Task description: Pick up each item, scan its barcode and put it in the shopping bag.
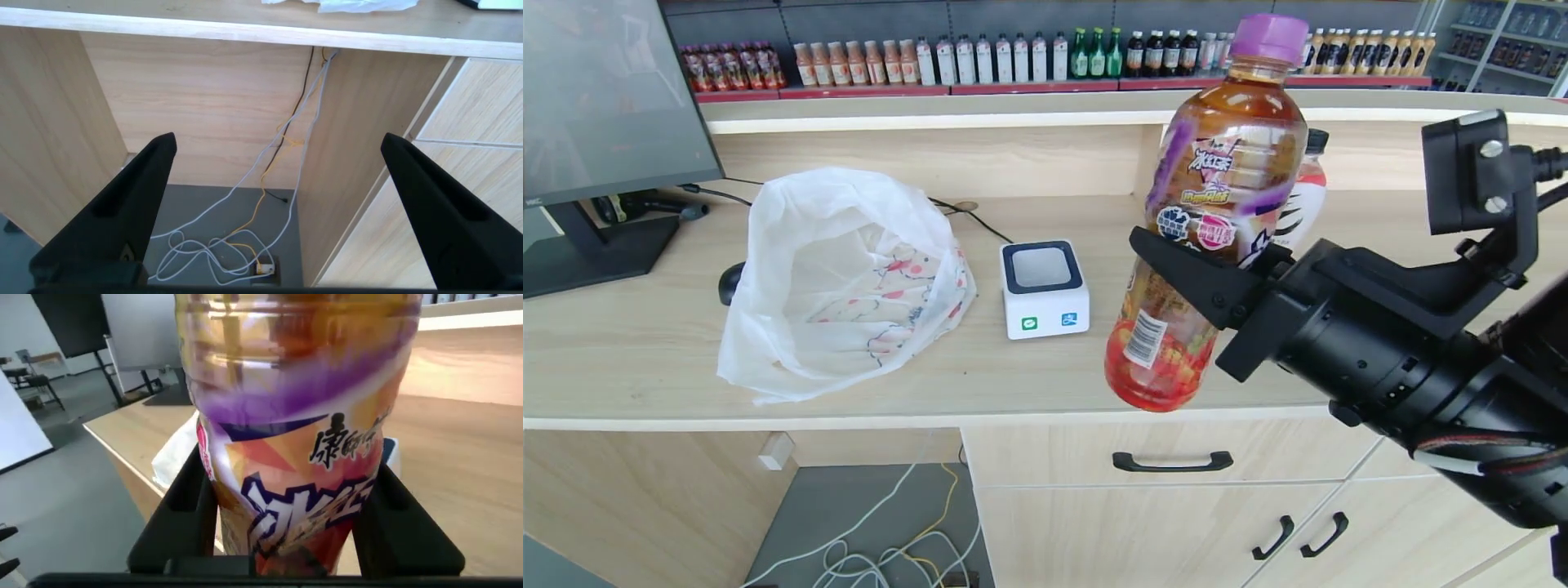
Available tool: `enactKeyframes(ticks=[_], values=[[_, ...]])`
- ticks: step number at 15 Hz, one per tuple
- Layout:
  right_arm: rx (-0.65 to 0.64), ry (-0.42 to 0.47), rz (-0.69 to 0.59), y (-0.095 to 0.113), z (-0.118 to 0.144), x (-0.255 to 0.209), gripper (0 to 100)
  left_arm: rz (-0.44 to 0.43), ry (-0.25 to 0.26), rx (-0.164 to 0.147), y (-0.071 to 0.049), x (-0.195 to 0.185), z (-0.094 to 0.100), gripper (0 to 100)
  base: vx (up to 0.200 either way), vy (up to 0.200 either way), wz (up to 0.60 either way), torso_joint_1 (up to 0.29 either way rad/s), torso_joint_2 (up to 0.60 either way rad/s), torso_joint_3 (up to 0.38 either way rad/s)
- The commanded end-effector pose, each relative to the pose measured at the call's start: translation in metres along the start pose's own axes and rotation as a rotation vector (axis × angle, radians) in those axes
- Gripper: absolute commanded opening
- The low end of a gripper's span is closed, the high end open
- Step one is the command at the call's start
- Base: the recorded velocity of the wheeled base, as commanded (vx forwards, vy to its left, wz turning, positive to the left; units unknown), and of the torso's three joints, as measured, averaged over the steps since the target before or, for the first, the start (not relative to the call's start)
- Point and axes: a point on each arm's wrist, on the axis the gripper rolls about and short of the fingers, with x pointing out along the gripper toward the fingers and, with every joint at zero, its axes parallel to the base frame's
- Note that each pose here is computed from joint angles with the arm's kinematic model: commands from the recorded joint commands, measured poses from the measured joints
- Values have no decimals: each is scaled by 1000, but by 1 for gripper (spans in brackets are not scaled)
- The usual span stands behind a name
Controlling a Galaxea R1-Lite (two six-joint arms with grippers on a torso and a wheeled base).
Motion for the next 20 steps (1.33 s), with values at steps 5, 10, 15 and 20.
enactKeyframes(ticks=[5, 10, 15, 20], values=[[-171, 51, -104, -7, -12, -10, 0, -1, -1, 1, 0, 0, 0, 100, 0, 0, 0, 0, 0, 0], [-211, 24, -257, -15, -10, 1, 0, 1, -1, 0, 0, 0, 0, 100, 0, 0, 0, 0, 0, 0], [-340, -107, -412, -18, 5, 31, 0, -1, -1, 0, 0, 0, 0, 100, 0, 0, 0, 0, 0, 0], [-378, -172, -428, -16, 20, 37, 0, 1, -1, 0, 0, 0, 0, 100, 0, 0, 0, 0, 0, 0]])
